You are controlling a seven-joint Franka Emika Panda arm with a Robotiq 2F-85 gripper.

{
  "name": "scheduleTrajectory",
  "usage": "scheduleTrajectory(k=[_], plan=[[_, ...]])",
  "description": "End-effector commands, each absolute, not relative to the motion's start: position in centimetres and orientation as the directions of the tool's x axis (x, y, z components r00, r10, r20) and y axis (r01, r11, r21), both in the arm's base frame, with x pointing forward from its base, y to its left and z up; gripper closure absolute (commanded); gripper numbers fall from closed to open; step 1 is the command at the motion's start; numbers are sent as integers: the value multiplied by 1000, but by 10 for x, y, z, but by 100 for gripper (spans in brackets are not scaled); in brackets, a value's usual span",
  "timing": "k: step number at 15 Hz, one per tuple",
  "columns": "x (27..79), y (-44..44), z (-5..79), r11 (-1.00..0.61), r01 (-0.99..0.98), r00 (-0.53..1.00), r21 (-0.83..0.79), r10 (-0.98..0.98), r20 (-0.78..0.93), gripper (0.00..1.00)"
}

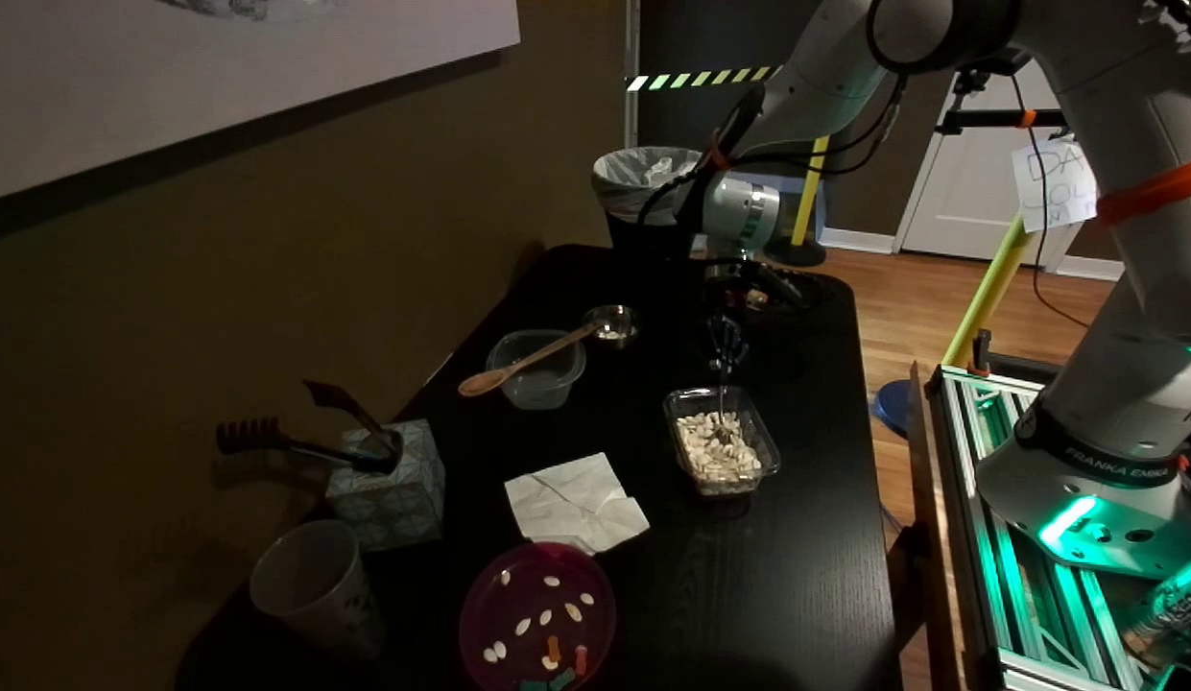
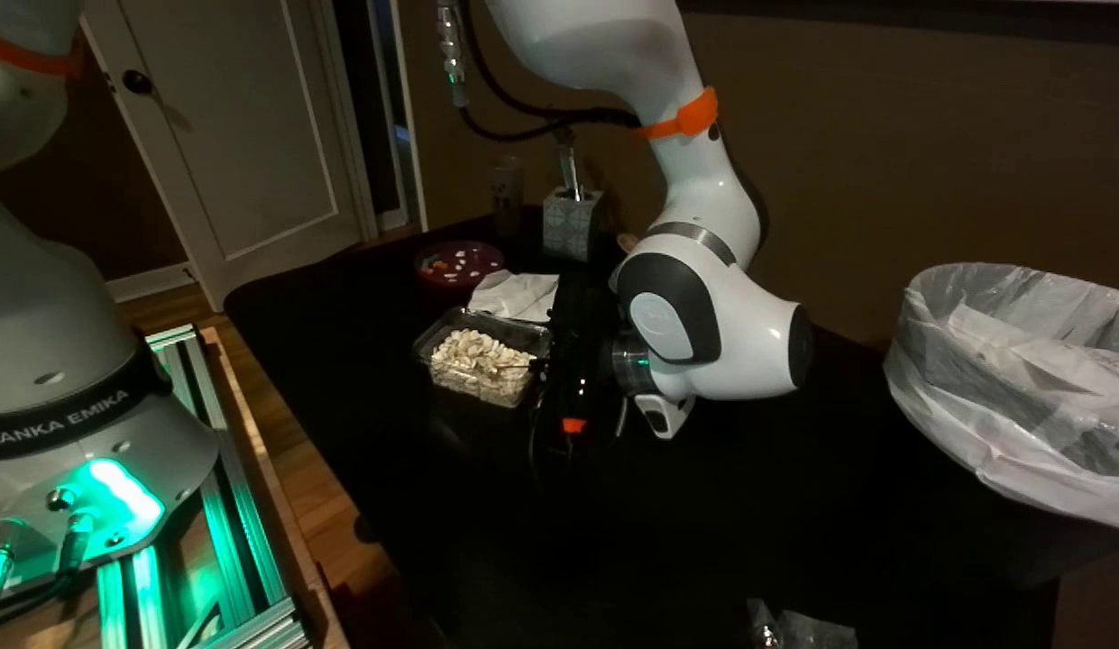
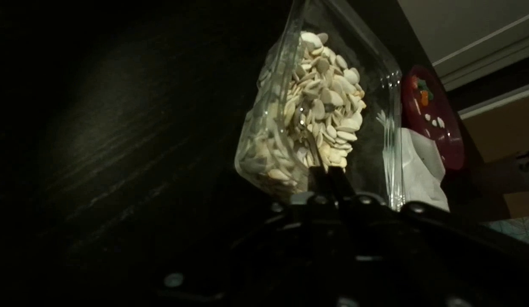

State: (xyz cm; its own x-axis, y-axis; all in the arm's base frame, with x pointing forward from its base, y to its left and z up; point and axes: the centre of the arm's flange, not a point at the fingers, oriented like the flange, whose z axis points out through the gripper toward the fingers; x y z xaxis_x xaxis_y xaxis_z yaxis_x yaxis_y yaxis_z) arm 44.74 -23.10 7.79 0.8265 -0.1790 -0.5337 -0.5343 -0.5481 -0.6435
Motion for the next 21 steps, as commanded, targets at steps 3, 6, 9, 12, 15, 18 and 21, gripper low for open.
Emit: scheduleTrajectory(k=[3, 6, 9, 12, 15, 18, 21], plan=[[457, -231, 48, -492, -559, 792, -668, -77, -606, 99], [456, -230, 43, -438, -560, 789, -703, -26, -613, 99], [456, -231, 40, -371, -542, 808, -754, 18, -589, 99], [451, -232, 51, -372, -467, 860, -802, 20, -510, 99], [440, -231, 83, -490, -339, 921, -803, 0, -389, 99], [434, -232, 110, -581, -244, 958, -777, -18, -287, 99], [432, -238, 133, -666, -168, 982, -727, -49, -182, 99]])
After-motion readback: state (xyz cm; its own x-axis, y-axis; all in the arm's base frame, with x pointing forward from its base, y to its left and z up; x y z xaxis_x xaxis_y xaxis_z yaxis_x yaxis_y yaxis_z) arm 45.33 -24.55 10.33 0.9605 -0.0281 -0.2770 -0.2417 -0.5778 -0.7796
